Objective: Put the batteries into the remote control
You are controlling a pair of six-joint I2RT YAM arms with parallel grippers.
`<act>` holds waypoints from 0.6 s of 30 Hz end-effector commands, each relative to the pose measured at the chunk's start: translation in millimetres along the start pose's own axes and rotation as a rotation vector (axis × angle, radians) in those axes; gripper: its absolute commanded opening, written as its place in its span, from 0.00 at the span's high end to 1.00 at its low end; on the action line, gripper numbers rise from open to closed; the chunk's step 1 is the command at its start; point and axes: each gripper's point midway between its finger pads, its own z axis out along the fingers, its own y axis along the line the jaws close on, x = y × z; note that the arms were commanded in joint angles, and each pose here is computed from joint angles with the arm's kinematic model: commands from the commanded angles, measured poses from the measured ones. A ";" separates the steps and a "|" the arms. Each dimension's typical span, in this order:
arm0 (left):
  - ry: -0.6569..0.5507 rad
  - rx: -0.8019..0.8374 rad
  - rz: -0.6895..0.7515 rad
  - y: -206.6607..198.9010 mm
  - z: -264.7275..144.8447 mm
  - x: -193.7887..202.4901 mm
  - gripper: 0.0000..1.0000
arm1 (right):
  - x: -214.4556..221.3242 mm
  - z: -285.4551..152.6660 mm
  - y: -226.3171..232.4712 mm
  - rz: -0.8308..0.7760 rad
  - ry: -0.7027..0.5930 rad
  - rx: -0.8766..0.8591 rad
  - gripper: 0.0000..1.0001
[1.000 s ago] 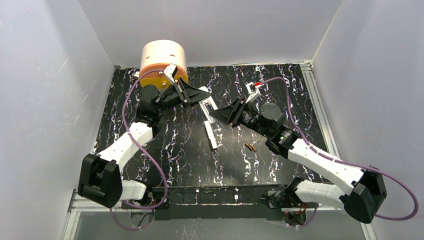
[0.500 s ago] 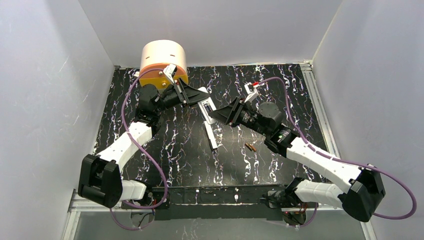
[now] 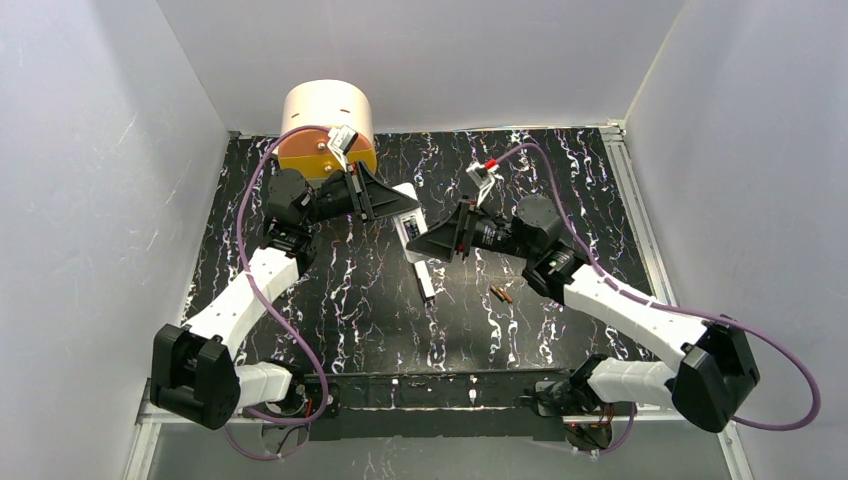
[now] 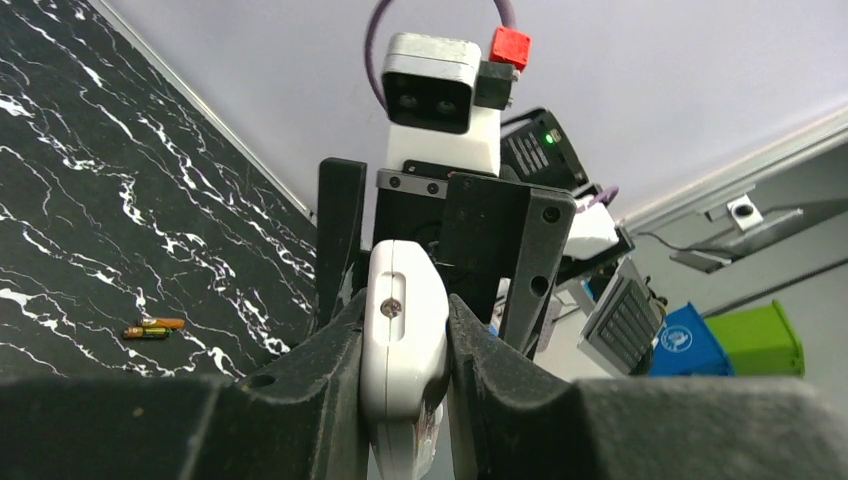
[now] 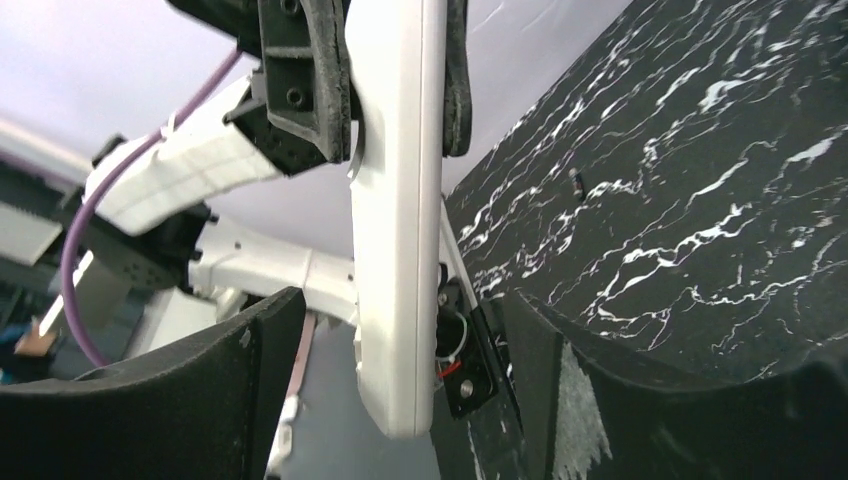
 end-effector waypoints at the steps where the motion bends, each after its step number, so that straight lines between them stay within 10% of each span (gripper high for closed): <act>1: 0.056 0.095 0.144 -38.9 -6.1 3.2 1.00 | 3.4 2.9 39.2 -0.120 0.119 -0.201 0.23; 9: 0.056 0.100 0.167 -45.9 -8.6 3.5 0.95 | 4.4 11.6 30.8 -0.106 0.138 -0.187 0.71; 18: 0.027 0.069 0.189 -45.5 -13.6 0.9 0.69 | 8.8 12.4 25.8 -0.088 0.156 -0.211 0.81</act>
